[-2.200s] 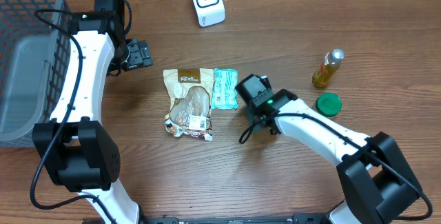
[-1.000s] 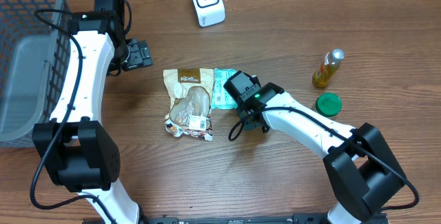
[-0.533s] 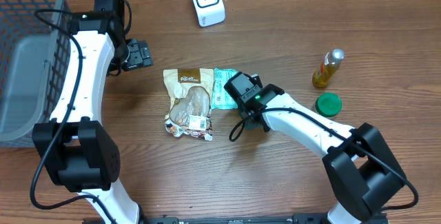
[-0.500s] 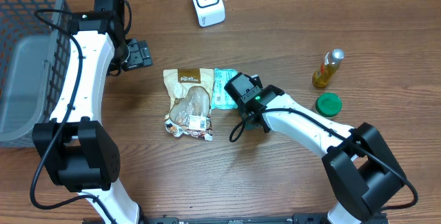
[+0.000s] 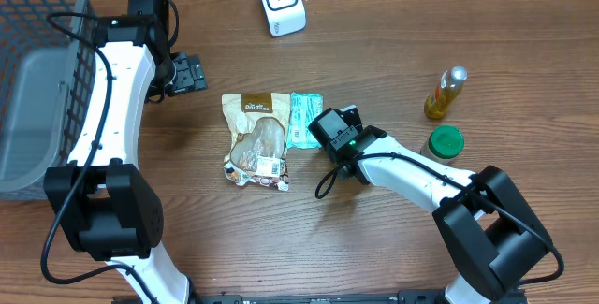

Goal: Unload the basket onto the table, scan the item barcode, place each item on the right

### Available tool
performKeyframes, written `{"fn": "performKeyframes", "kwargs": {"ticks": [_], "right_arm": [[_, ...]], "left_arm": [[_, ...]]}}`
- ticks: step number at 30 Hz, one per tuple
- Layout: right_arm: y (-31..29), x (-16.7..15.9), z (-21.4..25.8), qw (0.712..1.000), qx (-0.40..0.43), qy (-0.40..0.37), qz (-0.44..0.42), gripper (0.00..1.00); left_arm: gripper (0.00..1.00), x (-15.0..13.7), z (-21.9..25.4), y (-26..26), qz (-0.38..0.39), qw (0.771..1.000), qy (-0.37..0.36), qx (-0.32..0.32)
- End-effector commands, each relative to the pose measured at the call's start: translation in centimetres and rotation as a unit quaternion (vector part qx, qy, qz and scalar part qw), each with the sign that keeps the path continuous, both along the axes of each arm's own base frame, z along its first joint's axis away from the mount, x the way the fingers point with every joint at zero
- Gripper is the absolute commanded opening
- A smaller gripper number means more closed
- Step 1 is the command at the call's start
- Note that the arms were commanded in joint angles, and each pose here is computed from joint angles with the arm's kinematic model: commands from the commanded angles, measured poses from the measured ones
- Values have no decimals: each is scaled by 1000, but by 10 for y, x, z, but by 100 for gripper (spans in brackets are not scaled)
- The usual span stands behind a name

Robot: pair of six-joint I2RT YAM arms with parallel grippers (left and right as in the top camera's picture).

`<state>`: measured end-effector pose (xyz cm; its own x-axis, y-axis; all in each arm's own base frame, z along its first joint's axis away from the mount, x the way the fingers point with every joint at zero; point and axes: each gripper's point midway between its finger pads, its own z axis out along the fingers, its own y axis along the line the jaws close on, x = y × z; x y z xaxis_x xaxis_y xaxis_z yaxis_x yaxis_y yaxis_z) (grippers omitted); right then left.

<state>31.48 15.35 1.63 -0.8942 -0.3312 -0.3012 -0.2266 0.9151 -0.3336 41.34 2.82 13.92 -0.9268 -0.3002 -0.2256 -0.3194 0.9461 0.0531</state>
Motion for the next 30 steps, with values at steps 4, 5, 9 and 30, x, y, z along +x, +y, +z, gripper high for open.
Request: {"fn": "performKeyframes", "kwargs": {"ticks": [4, 5, 9, 30], "right_arm": [[4, 13, 14, 1000, 2, -18, -6, 31], [5, 15, 18, 1000, 2, -18, -6, 33], [6, 17, 24, 1000, 1, -17, -6, 36], [2, 6, -4, 999, 47, 26, 1, 26]], "left_arm": [[99, 3, 11, -1, -4, 1000, -16, 7], [100, 3, 11, -1, -4, 1000, -16, 7], [100, 3, 11, -1, -4, 1000, -16, 7], [99, 3, 11, -1, -4, 1000, -16, 7]]}}
